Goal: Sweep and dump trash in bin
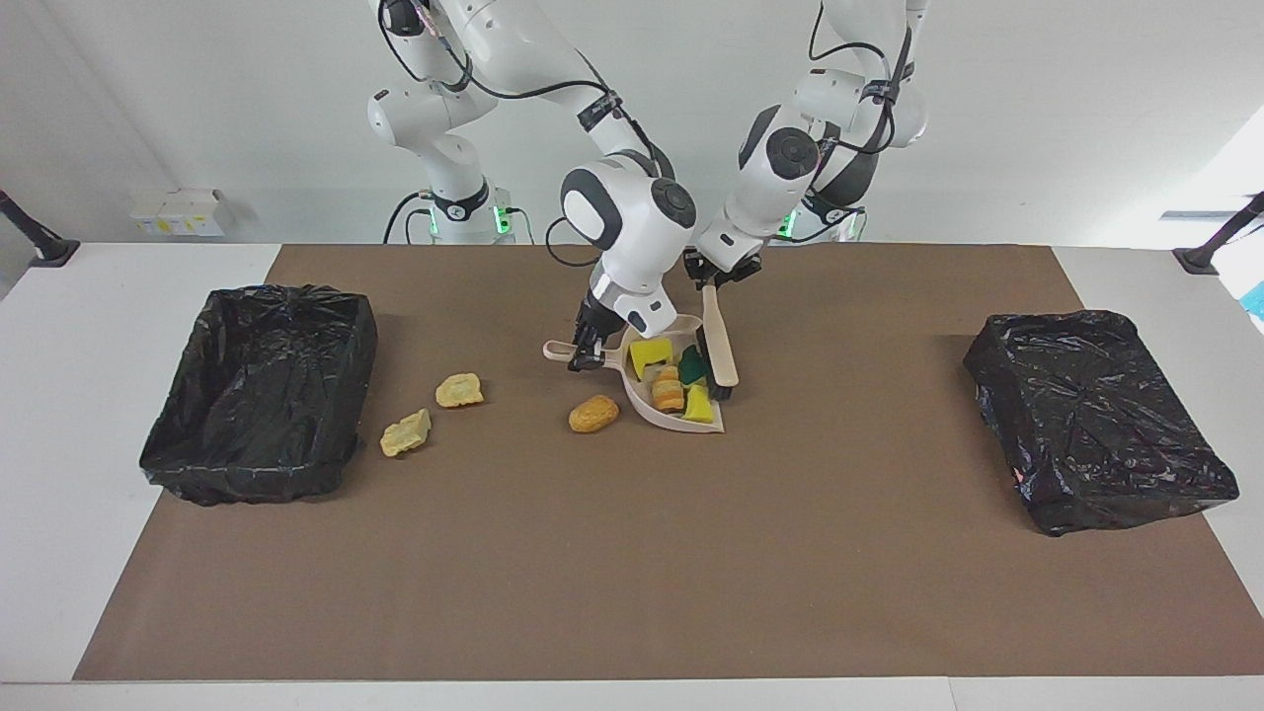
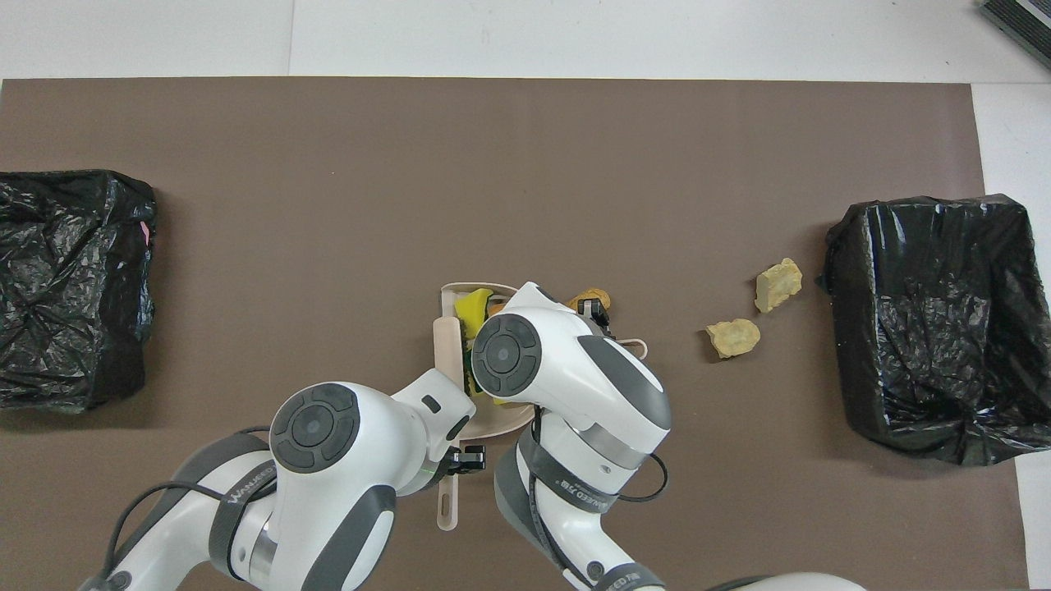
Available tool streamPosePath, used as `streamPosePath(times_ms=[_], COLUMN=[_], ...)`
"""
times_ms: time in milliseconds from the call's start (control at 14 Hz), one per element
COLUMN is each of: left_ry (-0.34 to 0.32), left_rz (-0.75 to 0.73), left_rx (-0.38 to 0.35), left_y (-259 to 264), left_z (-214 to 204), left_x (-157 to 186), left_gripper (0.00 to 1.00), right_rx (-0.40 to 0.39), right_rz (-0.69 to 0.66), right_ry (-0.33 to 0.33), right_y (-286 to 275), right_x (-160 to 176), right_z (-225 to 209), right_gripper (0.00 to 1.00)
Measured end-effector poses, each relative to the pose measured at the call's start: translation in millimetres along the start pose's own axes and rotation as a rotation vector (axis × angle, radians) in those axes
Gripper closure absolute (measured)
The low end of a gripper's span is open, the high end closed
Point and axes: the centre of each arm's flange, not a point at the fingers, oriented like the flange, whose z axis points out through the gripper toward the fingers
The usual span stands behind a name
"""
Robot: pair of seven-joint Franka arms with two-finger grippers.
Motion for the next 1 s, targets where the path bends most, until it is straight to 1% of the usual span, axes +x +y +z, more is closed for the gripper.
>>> streamPosePath(times_ms=[214,499,784,998], left_ry=[-0.044,-0.085,-0.145,-0.168], left_rz=[0.051,0.079,0.109,0.062], left_rx=[0.001,-0.018,-0.032,-0.04], left_y=[-8,-30,-49,-65], left_z=[-14,-53,-98,-131], left_x=[8,25,31,34], left_gripper=[0.74,0.74,0.74,0.74], right_rx=[-0.008,-0.017,-0.021,-0.014], right_rz=[0.011,0.035,0.082,0.131], right_ry=[0.011,0.02,0.04,0.049], right_y=[2,9,23,34], right_x=[2,-3,-22,-50], right_z=[1,-4,-13,-23], right_gripper=[0.68,0.68,0.68,0.68])
